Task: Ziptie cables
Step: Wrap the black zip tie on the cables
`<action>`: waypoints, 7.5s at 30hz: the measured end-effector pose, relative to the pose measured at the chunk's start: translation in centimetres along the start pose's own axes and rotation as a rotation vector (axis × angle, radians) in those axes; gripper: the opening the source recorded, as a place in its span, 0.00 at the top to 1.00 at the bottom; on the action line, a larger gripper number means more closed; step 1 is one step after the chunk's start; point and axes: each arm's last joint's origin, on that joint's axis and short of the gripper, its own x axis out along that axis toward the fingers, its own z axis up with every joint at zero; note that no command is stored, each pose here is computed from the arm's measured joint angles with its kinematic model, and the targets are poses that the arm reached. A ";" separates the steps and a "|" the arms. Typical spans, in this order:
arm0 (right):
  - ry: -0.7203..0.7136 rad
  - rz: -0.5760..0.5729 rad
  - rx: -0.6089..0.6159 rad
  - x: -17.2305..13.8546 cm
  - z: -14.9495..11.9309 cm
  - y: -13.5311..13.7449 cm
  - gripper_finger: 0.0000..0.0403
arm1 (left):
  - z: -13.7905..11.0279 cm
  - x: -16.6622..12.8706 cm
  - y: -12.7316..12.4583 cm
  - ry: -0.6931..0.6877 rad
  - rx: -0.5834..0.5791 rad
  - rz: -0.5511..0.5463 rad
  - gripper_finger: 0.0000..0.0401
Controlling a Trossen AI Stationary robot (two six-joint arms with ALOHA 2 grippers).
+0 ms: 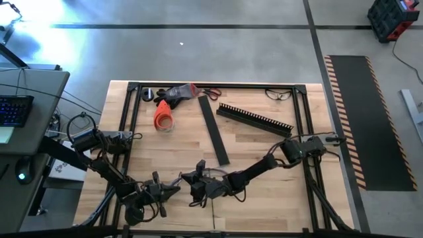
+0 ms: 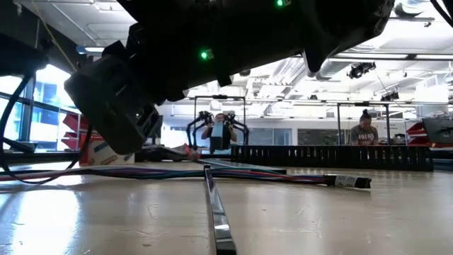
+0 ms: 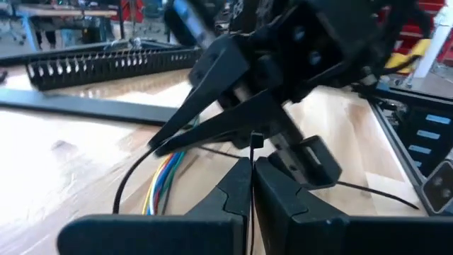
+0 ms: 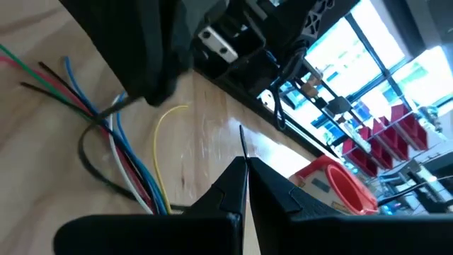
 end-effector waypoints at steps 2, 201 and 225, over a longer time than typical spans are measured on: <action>0.010 -0.019 -0.011 -0.1 0.0 0.0 1.00 | -0.2 0.0 0.2 0.001 -0.026 0.011 1.00; -0.096 0.181 -0.403 3.8 1.0 -0.2 1.00 | -1.7 -2.6 0.5 0.137 -0.185 -0.097 1.00; -0.122 0.201 -0.481 3.2 1.4 0.5 1.00 | -0.7 -2.8 0.2 0.193 -0.109 -0.154 1.00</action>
